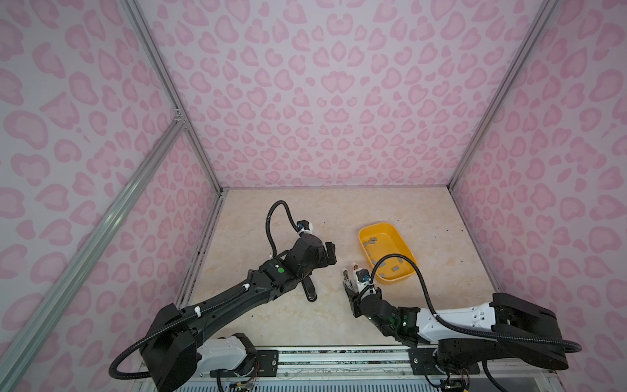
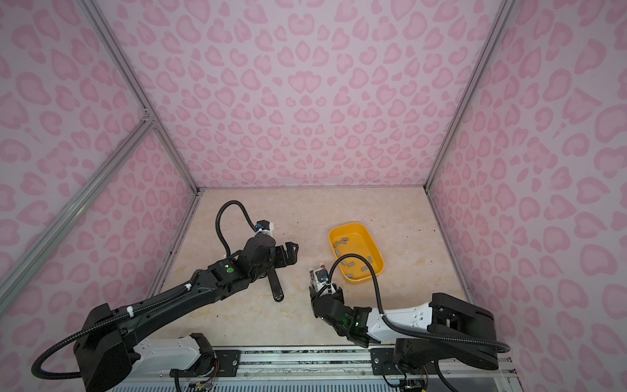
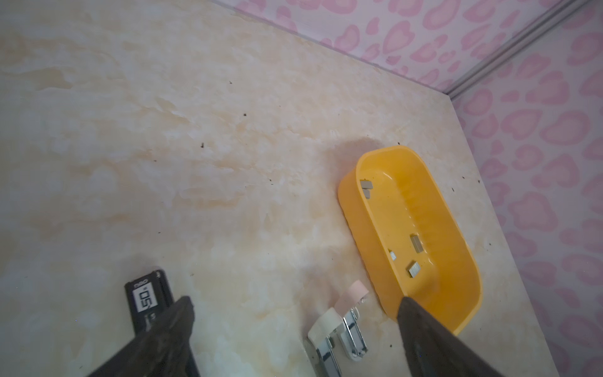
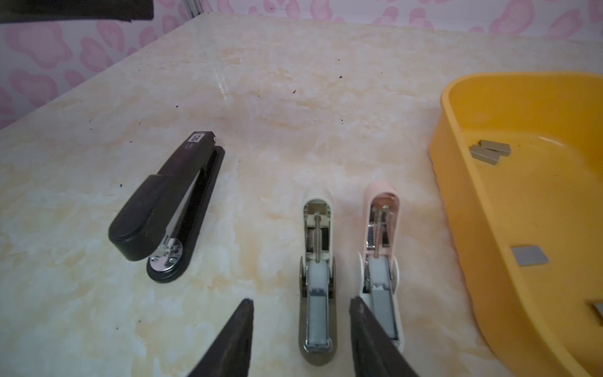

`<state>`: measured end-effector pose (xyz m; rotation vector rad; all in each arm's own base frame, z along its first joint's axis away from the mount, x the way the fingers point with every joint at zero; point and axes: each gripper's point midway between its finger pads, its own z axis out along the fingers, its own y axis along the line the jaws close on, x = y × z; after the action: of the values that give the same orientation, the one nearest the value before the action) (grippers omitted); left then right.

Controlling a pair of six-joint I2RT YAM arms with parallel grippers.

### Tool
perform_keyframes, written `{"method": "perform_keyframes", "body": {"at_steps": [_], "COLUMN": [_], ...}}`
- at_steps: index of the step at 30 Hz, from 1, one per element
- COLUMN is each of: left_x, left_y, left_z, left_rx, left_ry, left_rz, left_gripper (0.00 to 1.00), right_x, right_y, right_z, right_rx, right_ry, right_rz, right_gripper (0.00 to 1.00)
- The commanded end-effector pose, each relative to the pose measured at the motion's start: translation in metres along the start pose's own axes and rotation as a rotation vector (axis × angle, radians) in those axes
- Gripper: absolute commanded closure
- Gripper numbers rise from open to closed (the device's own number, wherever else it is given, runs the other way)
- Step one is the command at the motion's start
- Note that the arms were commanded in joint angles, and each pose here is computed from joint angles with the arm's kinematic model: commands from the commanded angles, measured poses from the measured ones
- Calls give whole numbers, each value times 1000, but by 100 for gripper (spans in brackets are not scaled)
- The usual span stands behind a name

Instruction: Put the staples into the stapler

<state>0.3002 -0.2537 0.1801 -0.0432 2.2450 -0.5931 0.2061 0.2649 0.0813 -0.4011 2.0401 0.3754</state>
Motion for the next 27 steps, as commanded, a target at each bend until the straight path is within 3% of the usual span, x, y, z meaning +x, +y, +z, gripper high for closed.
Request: {"method": "perform_keyframes", "body": {"at_steps": [1, 15, 27], "left_x": [-5, 14, 18], "left_y": [-33, -28, -20], "left_z": [12, 41, 41], "left_rx": [143, 108, 92], "left_ry": [-5, 52, 47], "left_rz": [67, 107, 122], "left_gripper": [0, 1, 1], "right_x": [8, 40, 54], "right_y": [2, 10, -11], "right_z": [1, 23, 29], "right_rx": [-37, -92, 18], "right_ry": [20, 110, 148], "right_rz": [-6, -15, -66], "right_gripper": [52, 52, 52]}}
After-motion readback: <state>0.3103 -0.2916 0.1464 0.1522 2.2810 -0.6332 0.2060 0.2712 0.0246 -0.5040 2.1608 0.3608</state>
